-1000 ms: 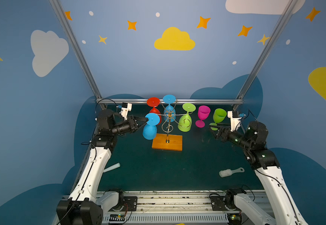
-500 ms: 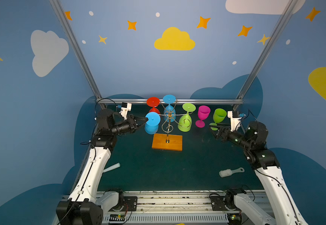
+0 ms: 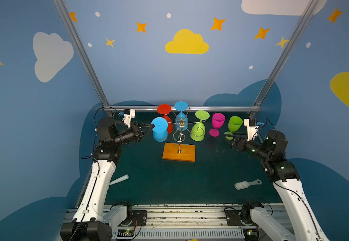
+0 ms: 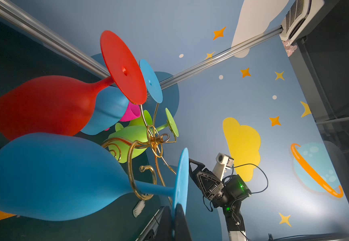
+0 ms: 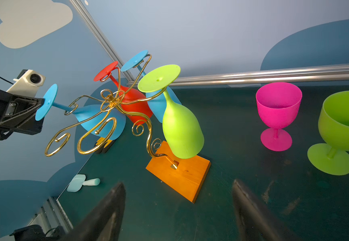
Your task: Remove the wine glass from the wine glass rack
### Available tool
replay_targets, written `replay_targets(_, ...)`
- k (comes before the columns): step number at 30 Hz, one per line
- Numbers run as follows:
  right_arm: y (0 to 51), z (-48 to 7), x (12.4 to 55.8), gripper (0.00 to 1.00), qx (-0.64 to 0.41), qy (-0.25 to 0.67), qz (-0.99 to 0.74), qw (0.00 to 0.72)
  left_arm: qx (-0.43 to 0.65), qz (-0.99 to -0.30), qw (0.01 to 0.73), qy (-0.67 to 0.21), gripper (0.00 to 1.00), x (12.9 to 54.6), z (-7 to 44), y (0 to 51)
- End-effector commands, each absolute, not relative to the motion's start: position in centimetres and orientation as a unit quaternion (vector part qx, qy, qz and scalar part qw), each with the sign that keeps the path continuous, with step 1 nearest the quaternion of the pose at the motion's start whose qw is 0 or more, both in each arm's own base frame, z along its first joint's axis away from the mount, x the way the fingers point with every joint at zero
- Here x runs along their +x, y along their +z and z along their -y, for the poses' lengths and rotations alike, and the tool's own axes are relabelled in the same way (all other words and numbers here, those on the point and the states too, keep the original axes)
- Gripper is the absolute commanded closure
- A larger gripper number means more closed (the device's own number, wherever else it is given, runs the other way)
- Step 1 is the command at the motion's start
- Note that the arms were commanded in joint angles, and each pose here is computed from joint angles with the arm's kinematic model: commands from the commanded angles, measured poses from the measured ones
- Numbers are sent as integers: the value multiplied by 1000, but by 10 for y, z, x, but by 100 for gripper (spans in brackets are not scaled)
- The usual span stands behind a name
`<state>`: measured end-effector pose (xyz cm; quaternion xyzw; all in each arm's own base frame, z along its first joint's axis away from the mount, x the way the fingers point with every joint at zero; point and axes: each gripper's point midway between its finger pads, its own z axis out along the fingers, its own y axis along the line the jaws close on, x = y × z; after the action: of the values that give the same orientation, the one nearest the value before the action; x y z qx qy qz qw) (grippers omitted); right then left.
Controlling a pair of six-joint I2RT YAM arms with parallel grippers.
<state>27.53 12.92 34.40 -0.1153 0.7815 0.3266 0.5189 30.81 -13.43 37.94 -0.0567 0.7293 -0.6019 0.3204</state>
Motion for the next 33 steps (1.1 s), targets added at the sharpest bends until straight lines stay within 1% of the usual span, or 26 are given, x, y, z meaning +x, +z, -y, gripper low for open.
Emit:
replay_targets(1, 348, -129, 271, 21, -115, 328, -778, 523, -42, -722, 335, -604, 97, 306, 133, 389)
replay_targets(15, 349, -128, 268, 21, -114, 325, -778, 525, -56, -723, 348, -594, 97, 319, 129, 387)
replay_targets(33, 353, -127, 264, 21, -116, 323, -777, 529, -46, -720, 349, -598, 97, 336, 140, 393)
